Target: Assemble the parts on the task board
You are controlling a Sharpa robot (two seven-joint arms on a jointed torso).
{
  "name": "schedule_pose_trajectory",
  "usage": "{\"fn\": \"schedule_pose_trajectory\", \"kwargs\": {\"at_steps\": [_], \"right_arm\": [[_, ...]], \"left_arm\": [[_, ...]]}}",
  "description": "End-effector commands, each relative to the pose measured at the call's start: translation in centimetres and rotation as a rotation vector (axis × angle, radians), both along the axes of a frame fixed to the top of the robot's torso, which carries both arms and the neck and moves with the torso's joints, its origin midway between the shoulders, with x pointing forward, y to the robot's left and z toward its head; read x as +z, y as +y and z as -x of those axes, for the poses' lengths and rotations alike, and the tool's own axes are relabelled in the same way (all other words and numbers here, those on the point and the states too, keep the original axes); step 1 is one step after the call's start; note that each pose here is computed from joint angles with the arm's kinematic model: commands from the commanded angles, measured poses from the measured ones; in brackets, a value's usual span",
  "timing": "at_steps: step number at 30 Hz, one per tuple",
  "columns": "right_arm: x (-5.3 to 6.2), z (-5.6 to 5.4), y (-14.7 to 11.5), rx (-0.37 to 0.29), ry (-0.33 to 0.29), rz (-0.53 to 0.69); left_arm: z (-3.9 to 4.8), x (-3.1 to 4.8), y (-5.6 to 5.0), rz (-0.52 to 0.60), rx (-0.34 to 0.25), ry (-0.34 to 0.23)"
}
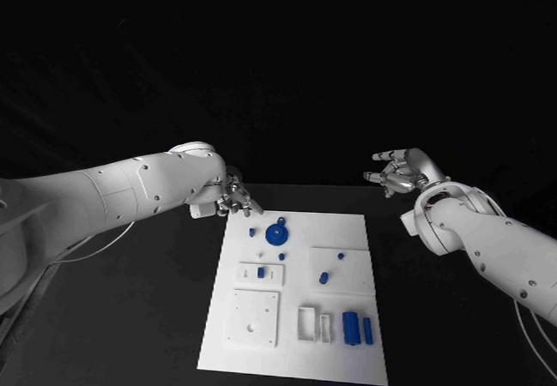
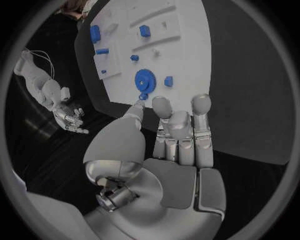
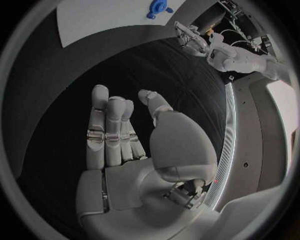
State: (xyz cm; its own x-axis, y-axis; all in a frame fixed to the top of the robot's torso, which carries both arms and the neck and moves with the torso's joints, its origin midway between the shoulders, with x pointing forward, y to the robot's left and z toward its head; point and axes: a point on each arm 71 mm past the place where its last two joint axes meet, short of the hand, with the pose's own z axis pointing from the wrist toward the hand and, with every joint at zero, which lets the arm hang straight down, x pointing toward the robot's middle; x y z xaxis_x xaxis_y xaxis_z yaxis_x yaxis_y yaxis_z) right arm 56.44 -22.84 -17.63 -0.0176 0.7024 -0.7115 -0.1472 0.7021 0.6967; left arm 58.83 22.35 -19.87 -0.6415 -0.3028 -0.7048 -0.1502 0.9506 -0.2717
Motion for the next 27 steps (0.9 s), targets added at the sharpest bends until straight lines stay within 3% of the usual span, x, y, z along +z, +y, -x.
{"fn": "schedule_pose_trajectory", "kwargs": {"at_steps": [1, 11, 27], "right_arm": [[0.0, 0.0, 0.1, 0.009, 0.004, -0.003], [0.0, 0.0, 0.3, 0.011, 0.005, -0.009], [0.1, 0.1, 0.4, 0.015, 0.006, -0.01]], "left_arm": [[-0.1, -0.35, -0.5, 0.005, -0.051, 0.042], [-0.53, -1.98, -0.5, 0.0, -0.028, 0.069], [-0.71, -2.92, 0.3, 0.001, 0.007, 0.08]]}}
